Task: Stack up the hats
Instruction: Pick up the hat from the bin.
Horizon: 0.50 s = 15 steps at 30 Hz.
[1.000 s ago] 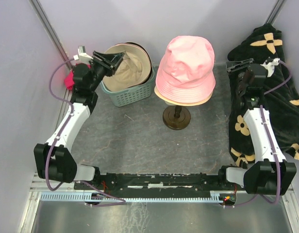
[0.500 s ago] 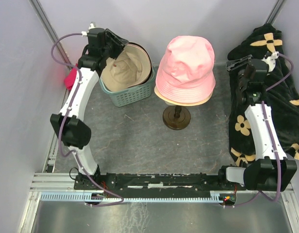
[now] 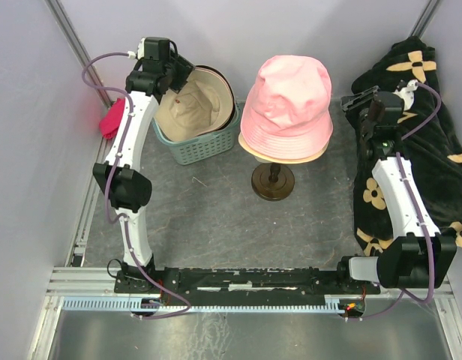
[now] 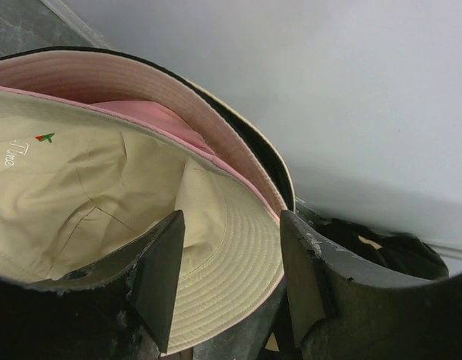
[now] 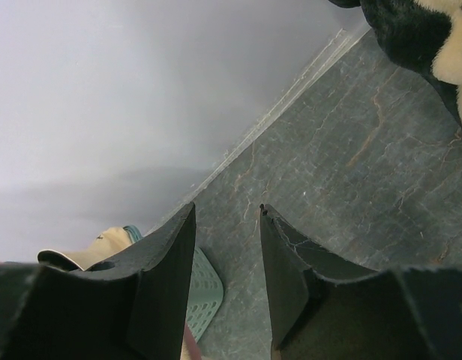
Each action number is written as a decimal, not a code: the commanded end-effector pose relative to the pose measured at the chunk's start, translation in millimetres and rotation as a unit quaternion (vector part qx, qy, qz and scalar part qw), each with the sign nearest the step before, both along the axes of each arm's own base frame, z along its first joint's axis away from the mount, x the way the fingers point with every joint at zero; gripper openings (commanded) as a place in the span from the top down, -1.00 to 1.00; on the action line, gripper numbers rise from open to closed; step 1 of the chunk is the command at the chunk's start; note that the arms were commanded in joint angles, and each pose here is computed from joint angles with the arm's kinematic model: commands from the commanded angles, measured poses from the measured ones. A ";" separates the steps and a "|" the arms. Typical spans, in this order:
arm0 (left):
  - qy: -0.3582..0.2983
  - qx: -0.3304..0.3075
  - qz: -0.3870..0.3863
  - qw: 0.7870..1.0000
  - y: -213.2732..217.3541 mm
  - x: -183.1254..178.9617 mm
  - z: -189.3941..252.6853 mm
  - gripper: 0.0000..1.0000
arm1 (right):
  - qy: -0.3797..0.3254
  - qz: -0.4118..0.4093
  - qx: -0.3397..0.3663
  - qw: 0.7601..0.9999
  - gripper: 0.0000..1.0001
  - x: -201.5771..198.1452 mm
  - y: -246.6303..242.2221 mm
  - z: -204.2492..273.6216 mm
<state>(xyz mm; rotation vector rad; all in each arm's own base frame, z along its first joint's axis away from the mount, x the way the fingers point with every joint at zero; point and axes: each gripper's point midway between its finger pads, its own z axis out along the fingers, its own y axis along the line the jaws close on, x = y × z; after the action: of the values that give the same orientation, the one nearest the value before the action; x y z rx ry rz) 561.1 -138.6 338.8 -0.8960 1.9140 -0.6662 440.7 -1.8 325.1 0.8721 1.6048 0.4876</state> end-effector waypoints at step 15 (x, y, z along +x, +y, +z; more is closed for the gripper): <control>-0.030 -0.019 0.051 0.998 11.1 17.1 14.0 -0.16 | -0.030 0.010 -0.015 0.999 0.03 9.8 9.3 13.2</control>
<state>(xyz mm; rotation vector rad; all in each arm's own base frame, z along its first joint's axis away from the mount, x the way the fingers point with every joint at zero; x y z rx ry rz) 567.4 -129.3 332.7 -0.9668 1.8792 -0.6224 446.0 9.3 324.7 0.8456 1.6065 0.5080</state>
